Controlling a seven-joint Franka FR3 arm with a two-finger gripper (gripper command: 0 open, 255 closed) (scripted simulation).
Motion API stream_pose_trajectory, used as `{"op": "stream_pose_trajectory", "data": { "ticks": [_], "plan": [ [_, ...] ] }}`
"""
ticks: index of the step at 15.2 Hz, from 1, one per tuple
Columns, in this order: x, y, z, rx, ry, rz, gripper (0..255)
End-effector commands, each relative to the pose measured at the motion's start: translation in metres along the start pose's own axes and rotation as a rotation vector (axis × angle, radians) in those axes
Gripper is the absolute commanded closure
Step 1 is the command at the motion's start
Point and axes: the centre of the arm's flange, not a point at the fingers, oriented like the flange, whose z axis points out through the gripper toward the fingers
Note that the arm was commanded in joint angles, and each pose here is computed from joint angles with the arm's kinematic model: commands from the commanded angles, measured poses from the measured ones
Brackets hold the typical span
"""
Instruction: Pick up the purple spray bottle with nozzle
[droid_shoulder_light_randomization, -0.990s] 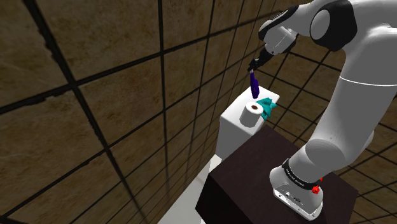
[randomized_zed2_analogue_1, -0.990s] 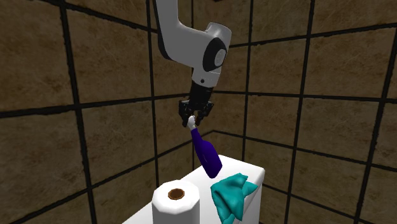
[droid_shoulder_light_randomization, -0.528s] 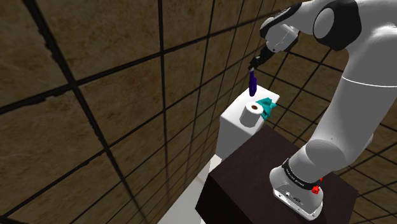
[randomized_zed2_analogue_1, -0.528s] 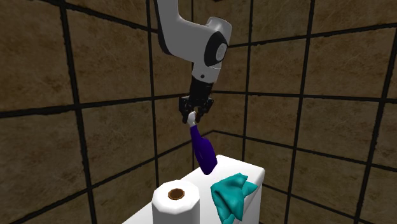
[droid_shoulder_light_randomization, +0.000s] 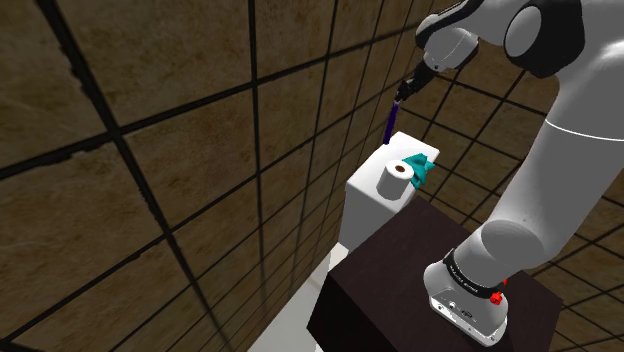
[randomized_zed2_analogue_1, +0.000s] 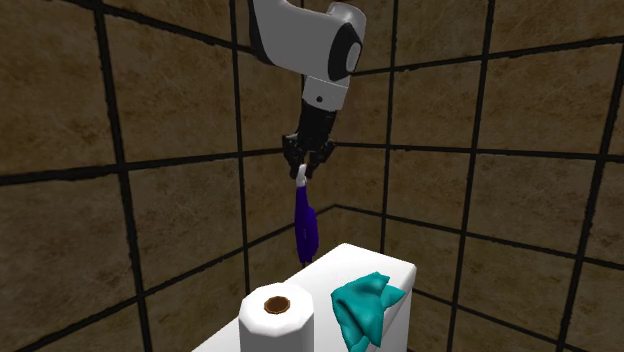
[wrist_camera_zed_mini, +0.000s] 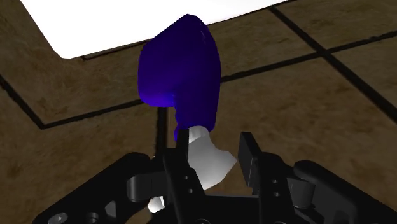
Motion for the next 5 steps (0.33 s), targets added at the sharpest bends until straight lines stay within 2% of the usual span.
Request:
{"op": "stream_pose_trajectory", "data": {
  "ticks": [1,5],
  "plan": [
    [0.006,-0.002,-0.013,-0.003,0.009,-0.005,255],
    [0.01,-0.003,-0.024,-0.003,0.009,-0.005,255]
  ]
}}
